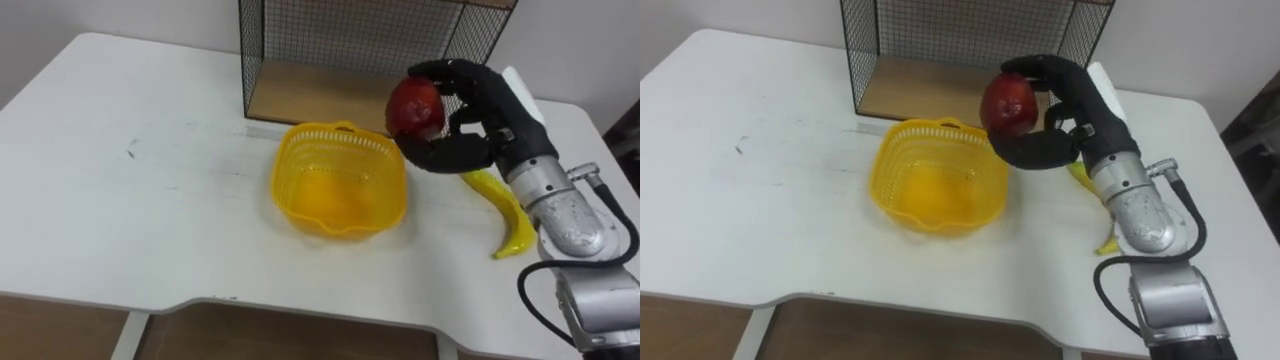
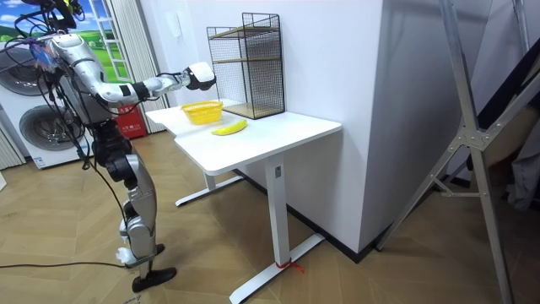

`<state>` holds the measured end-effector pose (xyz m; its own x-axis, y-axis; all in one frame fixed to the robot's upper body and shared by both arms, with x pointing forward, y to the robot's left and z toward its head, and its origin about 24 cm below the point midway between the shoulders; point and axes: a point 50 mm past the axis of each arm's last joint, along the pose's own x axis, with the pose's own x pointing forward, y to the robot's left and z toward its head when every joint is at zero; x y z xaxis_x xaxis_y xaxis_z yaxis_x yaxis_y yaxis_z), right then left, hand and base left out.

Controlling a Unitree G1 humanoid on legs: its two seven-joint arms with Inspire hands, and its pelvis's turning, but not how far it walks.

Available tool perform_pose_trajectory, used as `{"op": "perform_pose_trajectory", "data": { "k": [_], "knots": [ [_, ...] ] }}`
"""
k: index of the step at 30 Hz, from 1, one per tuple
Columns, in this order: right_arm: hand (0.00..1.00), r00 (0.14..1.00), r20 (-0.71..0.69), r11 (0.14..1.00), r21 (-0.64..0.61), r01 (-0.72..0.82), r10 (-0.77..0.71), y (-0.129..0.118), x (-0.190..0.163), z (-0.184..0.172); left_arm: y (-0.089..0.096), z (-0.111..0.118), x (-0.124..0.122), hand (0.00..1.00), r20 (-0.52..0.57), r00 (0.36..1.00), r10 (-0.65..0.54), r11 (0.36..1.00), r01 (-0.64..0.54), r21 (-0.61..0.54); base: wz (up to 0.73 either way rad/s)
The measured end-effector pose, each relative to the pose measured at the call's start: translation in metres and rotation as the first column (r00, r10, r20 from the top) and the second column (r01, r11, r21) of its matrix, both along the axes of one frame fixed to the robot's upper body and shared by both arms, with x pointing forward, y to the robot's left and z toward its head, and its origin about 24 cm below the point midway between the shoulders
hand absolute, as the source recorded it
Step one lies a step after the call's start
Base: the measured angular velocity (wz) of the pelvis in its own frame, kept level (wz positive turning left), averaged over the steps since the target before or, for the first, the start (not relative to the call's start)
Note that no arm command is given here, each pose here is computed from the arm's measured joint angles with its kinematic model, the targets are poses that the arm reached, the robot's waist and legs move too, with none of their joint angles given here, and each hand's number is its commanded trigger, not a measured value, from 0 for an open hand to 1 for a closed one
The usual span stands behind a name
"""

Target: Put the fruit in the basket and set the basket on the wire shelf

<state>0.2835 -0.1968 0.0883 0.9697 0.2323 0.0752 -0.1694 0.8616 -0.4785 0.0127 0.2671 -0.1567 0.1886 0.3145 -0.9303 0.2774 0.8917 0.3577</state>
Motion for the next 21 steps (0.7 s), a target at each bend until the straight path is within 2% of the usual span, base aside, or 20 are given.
{"op": "perform_pose_trajectory", "data": {
  "k": [6, 16, 17, 18, 19, 20, 21],
  "knots": [
    [1.0, 0.994, -0.088, 0.996, -0.064, -0.063, 0.057, 0.009, -0.001, -0.013, -0.001, 0.0, 0.012, 0.0, 0.018, 0.999, -0.034, 0.999, 0.034, -0.002, 0.0],
    [1.0, 0.985, -0.149, 0.988, -0.117, -0.102, 0.084, 0.013, -0.002, -0.021, -0.003, -0.001, 0.012, 0.0, 0.008, 0.999, -0.043, 0.999, 0.043, -0.008, 0.0],
    [0.93, 0.985, -0.151, 0.988, -0.117, -0.101, 0.083, 0.012, -0.002, -0.022, -0.003, -0.001, 0.012, 0.0, 0.007, 0.999, -0.042, 0.999, 0.042, -0.008, 0.0],
    [0.69, 0.985, -0.152, 0.988, -0.117, -0.102, 0.084, 0.012, -0.002, -0.022, -0.003, -0.001, 0.012, 0.0, 0.007, 0.999, -0.042, 0.999, 0.042, -0.008, 0.0],
    [0.22, 0.985, -0.152, 0.988, -0.117, -0.103, 0.084, 0.013, -0.002, -0.022, -0.003, -0.001, 0.012, 0.0, 0.007, 0.999, -0.042, 0.999, 0.042, -0.007, 0.0],
    [0.0, 0.984, -0.154, 0.988, -0.118, -0.105, 0.086, 0.013, -0.002, -0.022, -0.003, -0.001, 0.012, 0.0, 0.007, 0.999, -0.042, 0.999, 0.042, -0.007, 0.0],
    [0.0, 0.984, -0.155, 0.987, -0.118, -0.107, 0.088, 0.013, -0.002, -0.022, -0.003, -0.001, 0.012, 0.0, 0.007, 0.999, -0.042, 0.999, 0.042, -0.007, 0.0]
  ]
}}
